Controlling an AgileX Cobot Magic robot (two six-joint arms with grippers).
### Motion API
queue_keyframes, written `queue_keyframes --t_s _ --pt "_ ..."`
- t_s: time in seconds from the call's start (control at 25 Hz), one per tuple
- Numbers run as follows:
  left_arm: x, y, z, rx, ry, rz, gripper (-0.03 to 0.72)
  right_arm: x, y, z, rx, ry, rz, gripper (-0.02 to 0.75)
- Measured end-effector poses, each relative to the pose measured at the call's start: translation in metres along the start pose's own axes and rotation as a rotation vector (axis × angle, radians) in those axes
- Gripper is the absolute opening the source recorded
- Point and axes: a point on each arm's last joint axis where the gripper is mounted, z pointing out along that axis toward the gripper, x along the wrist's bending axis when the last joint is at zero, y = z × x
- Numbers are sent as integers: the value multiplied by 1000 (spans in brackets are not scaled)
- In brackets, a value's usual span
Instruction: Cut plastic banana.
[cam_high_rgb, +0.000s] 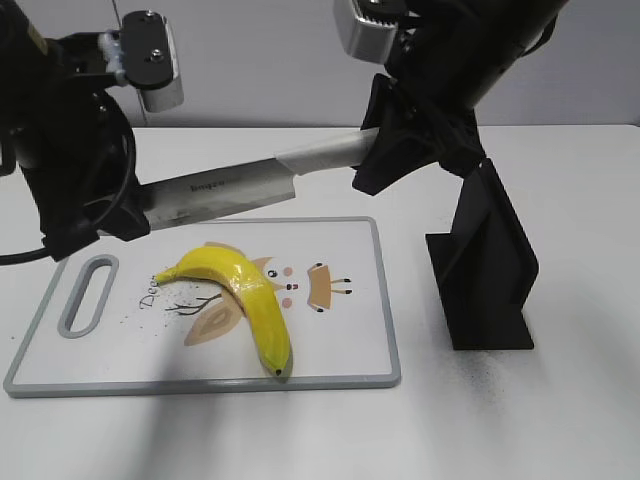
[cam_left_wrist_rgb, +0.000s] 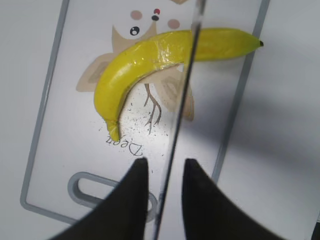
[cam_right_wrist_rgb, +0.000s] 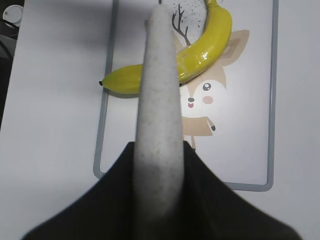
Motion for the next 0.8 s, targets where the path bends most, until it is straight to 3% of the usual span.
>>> queue_keyframes --t_s 0.04,0.08,0.2,0.44,0.8 --pt "1 0 3 4 -4 -1 172 -1 0 2 0 -3 2 167" --pt "2 0 5 6 -7 -2 103 -2 -1 3 0 -6 2 167" --pt "4 1 9 -5 3 -5 24 -5 -4 9 10 0 9 167" --pt "10 1 27 10 -15 -14 14 -17 -22 39 92 38 35 167" --pt "29 -8 121 85 -112 -87 12 -38 -64 107 226 66 52 169"
